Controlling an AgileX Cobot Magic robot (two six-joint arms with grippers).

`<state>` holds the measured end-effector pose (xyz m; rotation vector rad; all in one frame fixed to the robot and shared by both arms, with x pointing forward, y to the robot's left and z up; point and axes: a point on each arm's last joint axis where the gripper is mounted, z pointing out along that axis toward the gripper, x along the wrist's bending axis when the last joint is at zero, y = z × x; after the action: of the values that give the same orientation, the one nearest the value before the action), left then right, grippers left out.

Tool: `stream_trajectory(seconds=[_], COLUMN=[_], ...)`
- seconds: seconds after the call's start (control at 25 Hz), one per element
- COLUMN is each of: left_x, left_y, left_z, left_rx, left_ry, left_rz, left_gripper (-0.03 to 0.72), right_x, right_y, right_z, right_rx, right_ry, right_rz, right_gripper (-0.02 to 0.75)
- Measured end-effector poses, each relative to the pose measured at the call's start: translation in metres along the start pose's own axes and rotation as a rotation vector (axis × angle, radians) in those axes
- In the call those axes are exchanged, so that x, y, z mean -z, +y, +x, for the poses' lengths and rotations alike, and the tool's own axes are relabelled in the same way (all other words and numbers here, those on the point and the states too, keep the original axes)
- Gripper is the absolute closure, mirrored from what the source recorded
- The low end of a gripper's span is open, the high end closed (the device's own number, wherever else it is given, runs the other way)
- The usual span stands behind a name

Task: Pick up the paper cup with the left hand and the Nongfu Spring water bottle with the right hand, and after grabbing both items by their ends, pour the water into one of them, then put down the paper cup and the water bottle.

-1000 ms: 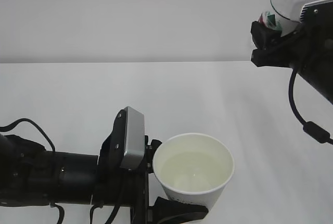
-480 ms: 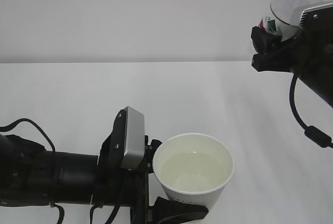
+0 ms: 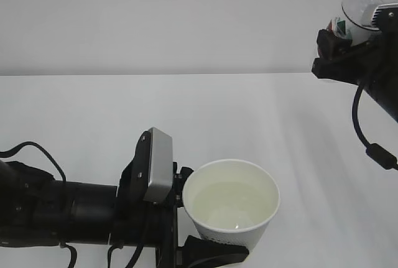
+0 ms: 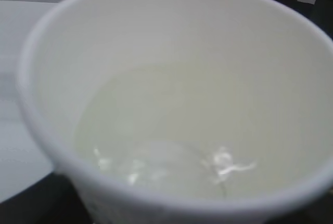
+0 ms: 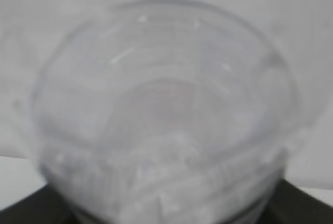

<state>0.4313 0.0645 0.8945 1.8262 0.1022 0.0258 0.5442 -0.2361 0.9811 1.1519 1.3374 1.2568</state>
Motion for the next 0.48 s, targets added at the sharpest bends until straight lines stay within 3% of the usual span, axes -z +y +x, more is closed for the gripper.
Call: stream_trajectory(seconds=[0.16,0.48], left_x=[0.0000,0.0000], left_y=[0.0000,0.0000], left_z=[0.0000,0.0000], left_rx=[0.000,0.000], left_ry=[0.000,0.000], left_rz=[0.000,0.000], left_gripper=[0.126,0.125], right_x=[-0.0003,-0.0007], right_y=[-0.0013,-0.0023], right_z=[-0.0036,-0.0110], right_rx=[0.008,0.011], right_ry=[-0.015,-0.040], right_rz=[0.014,0.024], right_gripper=[0.342,0.352])
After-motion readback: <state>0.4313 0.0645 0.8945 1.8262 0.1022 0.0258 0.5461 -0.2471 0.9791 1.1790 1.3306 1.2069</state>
